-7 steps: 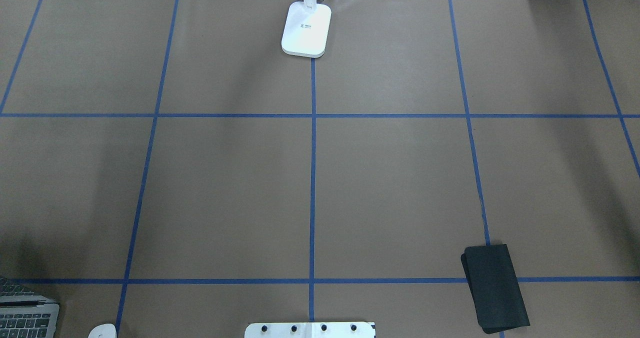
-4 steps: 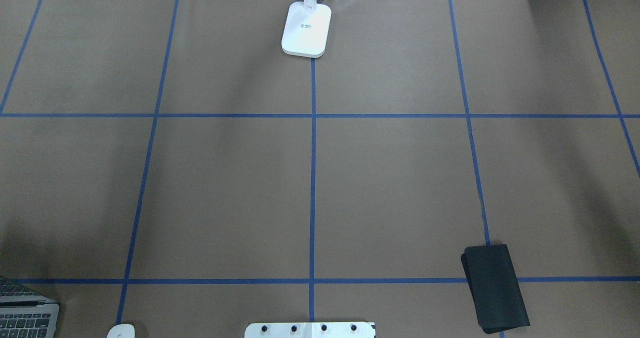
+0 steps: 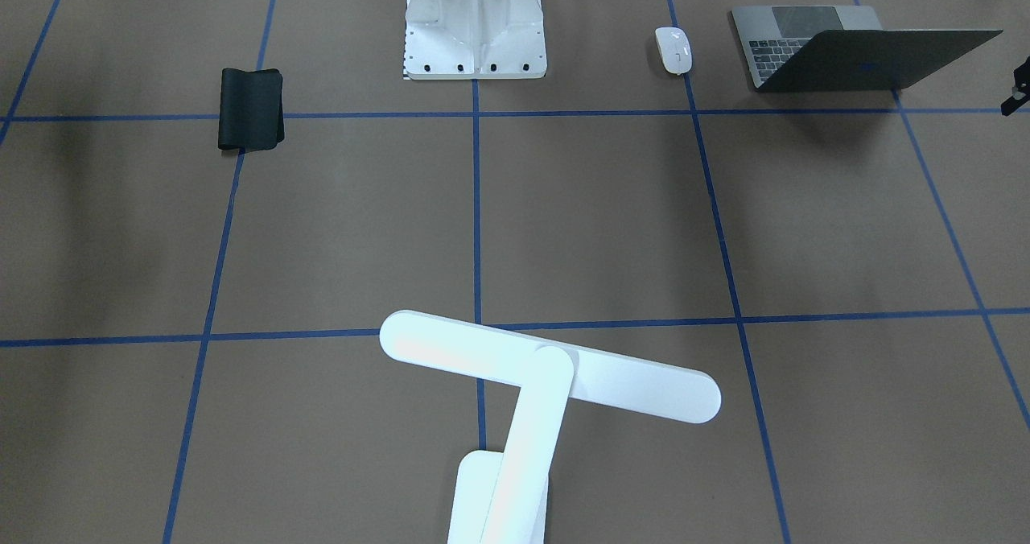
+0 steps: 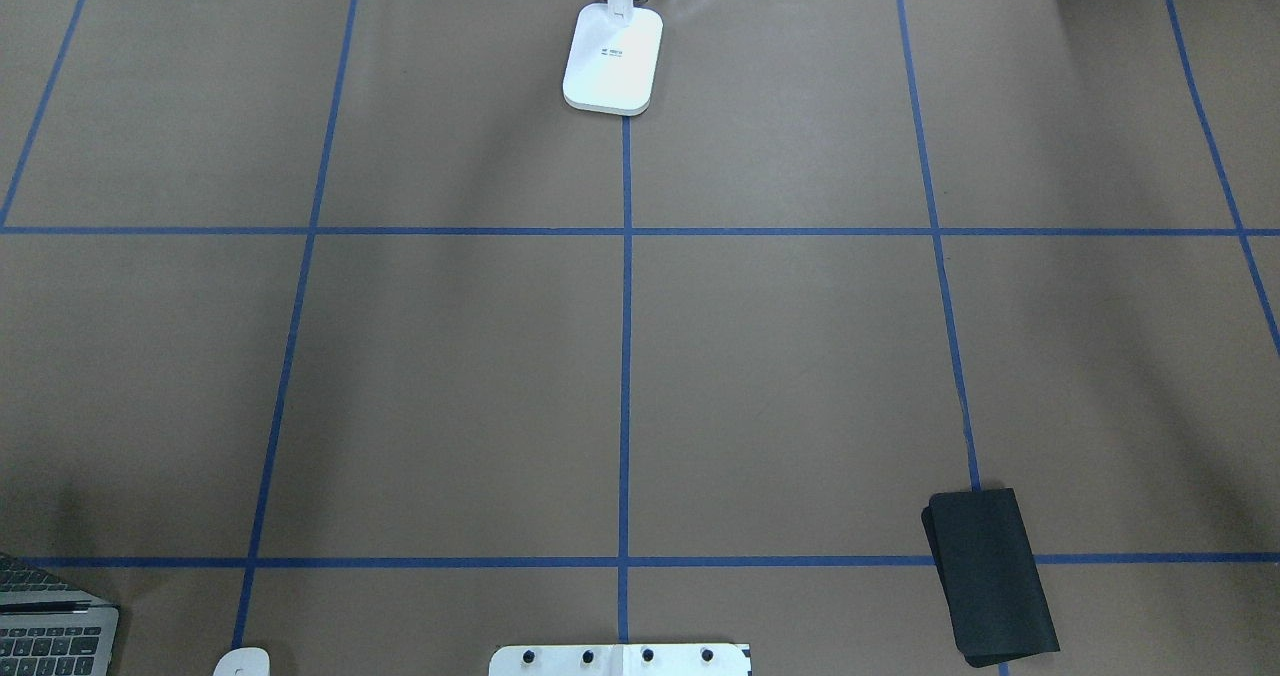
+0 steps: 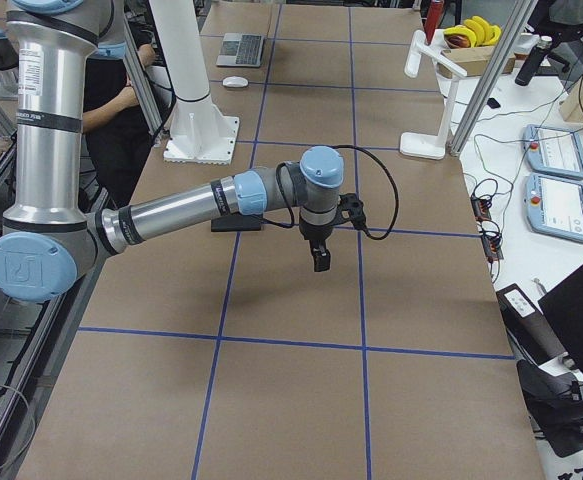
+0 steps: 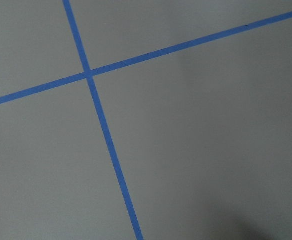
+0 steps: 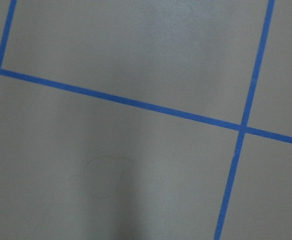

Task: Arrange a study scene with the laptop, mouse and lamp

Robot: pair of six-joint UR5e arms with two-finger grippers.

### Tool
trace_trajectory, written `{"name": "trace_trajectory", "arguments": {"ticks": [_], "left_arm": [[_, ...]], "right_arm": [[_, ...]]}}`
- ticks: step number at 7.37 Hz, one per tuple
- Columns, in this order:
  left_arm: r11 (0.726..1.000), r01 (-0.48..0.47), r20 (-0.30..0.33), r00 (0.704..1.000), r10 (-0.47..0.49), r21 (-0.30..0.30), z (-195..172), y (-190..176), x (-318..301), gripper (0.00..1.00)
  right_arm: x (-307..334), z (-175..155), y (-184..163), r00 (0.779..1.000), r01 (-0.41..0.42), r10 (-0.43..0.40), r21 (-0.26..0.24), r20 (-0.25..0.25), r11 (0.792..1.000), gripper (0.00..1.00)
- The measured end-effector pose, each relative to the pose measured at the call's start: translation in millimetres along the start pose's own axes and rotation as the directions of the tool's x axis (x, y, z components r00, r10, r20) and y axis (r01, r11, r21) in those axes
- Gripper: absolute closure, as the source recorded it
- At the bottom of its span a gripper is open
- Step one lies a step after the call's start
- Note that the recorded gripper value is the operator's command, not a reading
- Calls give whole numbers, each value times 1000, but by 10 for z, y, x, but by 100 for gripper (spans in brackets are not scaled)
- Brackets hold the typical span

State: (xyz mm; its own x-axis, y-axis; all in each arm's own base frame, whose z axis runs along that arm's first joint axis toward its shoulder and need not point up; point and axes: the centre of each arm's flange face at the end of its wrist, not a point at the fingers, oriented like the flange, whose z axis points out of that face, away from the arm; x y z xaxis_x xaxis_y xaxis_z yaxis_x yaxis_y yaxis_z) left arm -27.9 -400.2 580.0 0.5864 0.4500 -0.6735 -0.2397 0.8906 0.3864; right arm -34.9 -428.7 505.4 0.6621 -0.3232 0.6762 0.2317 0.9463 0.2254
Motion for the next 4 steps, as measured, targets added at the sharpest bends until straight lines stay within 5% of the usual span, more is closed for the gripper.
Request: {"name": "trace_trajectory", "arguments": {"ticks": [4], "left_arm": [[934, -355, -71, 934, 351, -45, 78, 120, 787, 0]], "right_arm": [[-808, 428, 262, 997, 42, -39, -54, 60, 998, 0]]}}
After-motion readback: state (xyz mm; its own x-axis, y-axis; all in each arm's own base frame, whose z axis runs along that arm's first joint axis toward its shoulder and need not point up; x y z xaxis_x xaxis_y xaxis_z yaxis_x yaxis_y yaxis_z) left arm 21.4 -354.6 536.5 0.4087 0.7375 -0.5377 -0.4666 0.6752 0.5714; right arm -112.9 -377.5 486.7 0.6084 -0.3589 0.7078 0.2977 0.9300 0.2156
